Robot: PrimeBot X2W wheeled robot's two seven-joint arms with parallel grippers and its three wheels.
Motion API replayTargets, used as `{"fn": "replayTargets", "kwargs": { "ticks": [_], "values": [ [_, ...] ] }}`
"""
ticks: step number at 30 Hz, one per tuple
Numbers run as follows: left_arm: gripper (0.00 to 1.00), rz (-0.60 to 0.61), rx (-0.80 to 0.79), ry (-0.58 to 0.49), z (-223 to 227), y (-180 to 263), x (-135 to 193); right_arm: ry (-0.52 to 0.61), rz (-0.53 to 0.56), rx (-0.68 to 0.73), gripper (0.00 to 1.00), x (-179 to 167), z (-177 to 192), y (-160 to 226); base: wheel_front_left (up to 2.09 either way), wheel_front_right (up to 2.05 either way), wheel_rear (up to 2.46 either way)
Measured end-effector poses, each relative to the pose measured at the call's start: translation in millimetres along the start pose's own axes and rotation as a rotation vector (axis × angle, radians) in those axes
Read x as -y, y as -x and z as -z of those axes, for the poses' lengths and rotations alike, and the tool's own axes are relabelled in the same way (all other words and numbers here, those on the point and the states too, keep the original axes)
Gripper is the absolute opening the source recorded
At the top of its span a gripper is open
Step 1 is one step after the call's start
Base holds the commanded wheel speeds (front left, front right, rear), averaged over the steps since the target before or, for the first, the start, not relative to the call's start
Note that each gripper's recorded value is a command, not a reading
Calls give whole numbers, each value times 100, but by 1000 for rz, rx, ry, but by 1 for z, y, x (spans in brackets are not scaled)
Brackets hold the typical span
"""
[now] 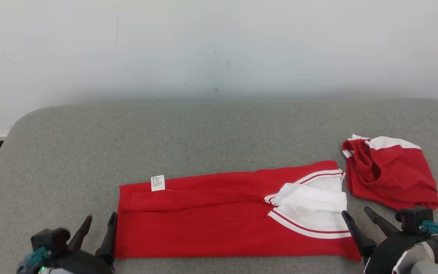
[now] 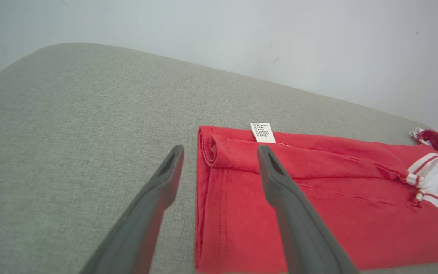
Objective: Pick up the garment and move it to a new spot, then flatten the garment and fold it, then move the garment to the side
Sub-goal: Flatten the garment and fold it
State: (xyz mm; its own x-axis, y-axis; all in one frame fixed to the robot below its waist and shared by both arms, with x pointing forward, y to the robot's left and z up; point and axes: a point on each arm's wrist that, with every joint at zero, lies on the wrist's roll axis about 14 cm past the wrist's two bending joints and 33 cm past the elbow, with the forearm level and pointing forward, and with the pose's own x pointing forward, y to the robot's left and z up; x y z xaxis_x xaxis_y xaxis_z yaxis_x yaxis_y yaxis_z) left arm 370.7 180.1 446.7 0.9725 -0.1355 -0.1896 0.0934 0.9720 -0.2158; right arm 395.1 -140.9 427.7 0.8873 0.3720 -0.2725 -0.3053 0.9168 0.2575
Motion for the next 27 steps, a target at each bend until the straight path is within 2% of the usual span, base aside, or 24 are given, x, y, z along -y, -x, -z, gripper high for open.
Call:
{"fn": "replayTargets", "kwargs": {
  "ticks": [18,27],
  "values": [
    [100,-50,55,-7,-1,38,-5,-74,95,106,100,5,-12,33,0,0,0],
    [100,-64,83,-45,-7,49,-9,-25,143,123,100,12,-21,31,0,0,0]
  ]
}}
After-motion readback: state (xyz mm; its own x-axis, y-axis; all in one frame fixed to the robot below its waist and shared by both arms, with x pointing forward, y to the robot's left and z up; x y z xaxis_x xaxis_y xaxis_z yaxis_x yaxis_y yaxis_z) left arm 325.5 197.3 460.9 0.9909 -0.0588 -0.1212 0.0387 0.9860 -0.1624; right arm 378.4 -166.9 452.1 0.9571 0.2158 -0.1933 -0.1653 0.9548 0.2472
